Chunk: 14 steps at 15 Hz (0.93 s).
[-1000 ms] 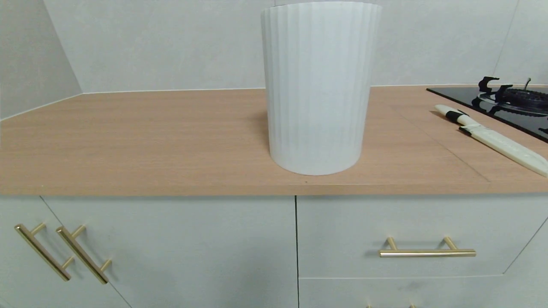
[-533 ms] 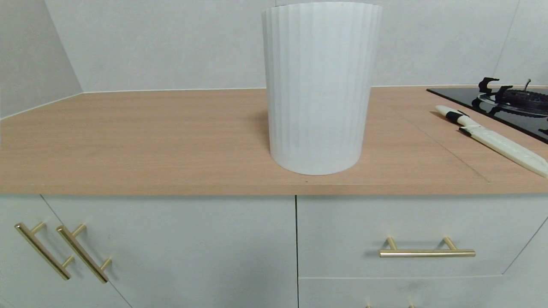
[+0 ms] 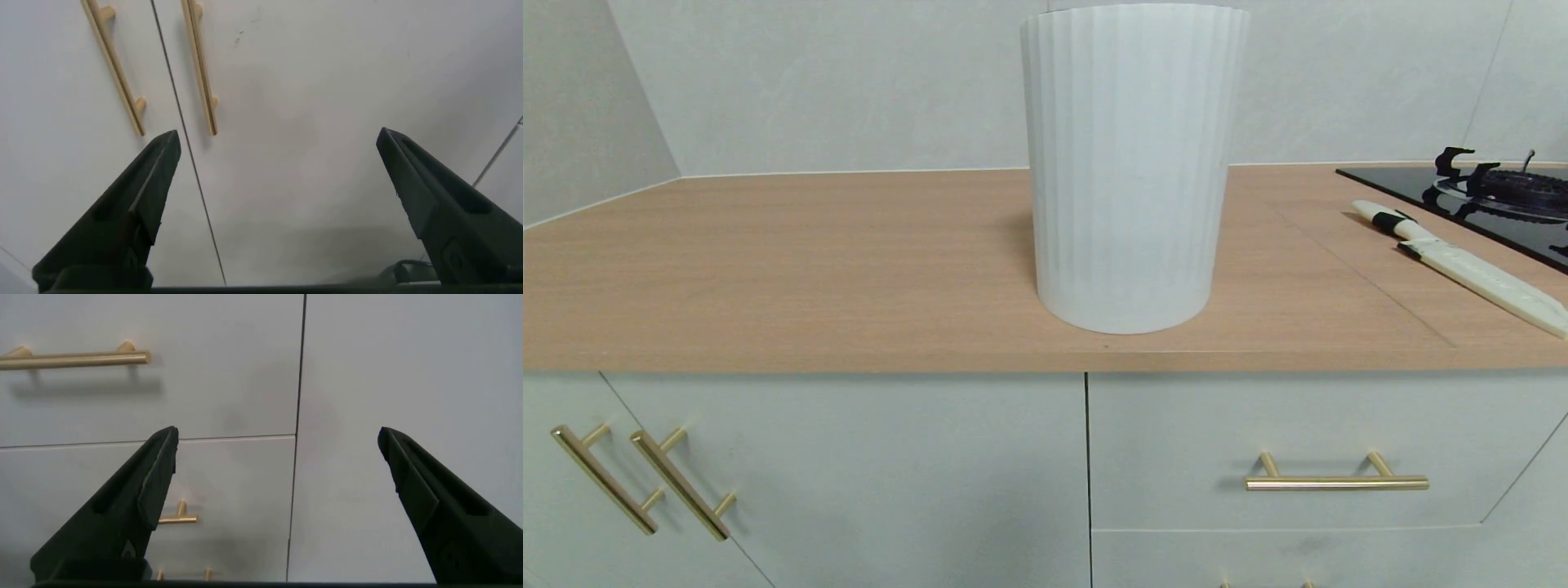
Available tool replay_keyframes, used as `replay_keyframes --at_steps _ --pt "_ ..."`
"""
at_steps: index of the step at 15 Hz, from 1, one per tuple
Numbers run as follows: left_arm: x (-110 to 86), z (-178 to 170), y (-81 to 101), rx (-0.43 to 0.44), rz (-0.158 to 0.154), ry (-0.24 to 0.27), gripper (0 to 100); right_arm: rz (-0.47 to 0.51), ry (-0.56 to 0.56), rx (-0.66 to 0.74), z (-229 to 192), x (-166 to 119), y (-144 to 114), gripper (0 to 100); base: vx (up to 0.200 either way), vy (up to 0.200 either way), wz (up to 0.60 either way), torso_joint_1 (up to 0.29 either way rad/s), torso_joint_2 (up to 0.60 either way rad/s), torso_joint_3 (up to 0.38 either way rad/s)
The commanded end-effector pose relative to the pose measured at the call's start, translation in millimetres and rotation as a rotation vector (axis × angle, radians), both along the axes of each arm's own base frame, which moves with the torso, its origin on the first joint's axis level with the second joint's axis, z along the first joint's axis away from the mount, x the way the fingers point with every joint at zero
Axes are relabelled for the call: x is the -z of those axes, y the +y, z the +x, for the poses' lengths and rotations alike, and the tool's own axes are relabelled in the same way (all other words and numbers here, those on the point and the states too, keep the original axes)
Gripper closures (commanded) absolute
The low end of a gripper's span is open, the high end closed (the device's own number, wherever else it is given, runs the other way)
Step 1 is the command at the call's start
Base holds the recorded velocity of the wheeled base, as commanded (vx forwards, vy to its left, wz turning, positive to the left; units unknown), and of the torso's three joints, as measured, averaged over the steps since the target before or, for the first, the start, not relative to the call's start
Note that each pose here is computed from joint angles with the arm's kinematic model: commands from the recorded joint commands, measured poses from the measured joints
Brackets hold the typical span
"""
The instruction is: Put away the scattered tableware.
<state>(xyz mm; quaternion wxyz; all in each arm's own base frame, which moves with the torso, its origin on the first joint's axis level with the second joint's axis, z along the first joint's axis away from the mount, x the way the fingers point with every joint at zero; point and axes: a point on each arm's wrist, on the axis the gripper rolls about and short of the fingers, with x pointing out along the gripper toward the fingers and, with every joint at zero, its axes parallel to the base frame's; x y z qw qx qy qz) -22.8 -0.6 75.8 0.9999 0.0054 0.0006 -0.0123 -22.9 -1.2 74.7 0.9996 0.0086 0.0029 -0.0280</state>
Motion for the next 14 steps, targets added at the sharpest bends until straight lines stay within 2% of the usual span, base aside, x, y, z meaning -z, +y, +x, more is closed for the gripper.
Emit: replay_keyframes --at_steps 1,4,8,14 --pt "0.0 0.0 0.0 0.0 0.0 0.0 0 -0.001 0.001 -0.001 0.1 0.0 0.0 0 0.0 0.0 0.0 0.0 0.0 0.0" --pt "0.0 0.0 0.0 0.0 0.0 0.0 0 -0.001 0.001 -0.002 0.1 0.0 0.0 0 0.0 0.0 0.0 0.0 0.0 0.0" --pt "0.0 0.0 0.0 0.0 0.0 0.0 0 -0.001 0.001 -0.002 0.1 0.0 0.0 0 0.0 0.0 0.0 0.063 -0.23 -0.238" --pt "0.0 0.0 0.0 0.0 0.0 0.0 0 -0.001 0.001 -0.002 0.1 0.0 0.0 0 0.0 0.0 0.0 0.176 -0.5 -0.293"
